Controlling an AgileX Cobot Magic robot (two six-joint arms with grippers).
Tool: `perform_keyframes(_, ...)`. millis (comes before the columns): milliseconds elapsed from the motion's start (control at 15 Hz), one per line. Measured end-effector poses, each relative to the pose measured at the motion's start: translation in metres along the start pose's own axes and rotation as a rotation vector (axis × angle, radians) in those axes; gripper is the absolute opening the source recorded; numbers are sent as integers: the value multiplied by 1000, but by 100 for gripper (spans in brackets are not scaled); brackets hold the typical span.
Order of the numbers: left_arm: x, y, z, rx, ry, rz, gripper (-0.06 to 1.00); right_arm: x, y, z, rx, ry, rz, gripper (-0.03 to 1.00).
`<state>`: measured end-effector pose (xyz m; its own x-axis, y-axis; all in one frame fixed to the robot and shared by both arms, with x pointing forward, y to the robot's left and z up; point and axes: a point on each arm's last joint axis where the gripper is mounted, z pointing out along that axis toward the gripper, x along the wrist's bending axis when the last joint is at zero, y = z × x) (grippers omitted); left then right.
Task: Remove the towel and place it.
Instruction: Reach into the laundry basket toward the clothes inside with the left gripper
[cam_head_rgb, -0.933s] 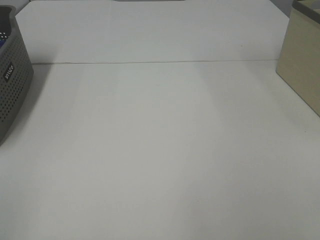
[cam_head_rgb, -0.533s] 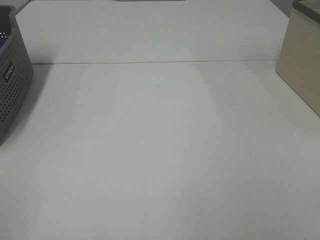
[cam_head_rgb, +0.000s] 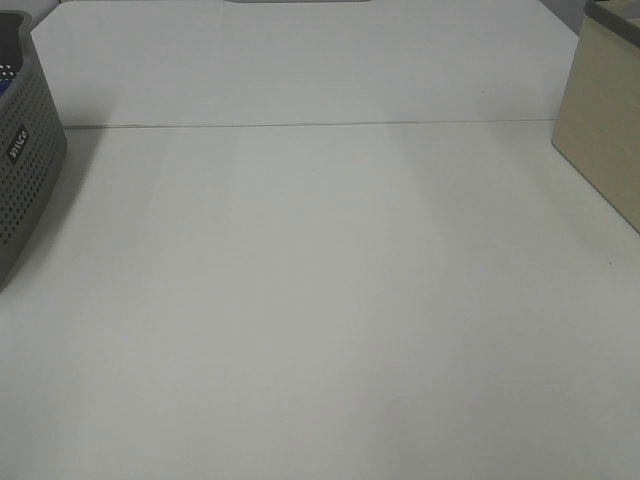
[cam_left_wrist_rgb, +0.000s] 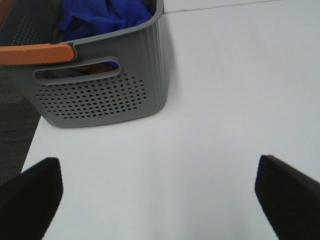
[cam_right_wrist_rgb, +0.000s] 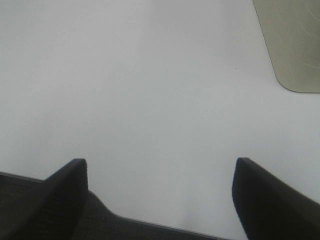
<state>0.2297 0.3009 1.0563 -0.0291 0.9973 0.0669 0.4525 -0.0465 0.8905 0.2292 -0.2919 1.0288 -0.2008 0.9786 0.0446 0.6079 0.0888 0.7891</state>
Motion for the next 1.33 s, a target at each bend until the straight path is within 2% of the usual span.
perform_keyframes(1333, 0, 0, 0, 0, 0, 0, 99, 0, 0, 0, 0, 0, 0, 78)
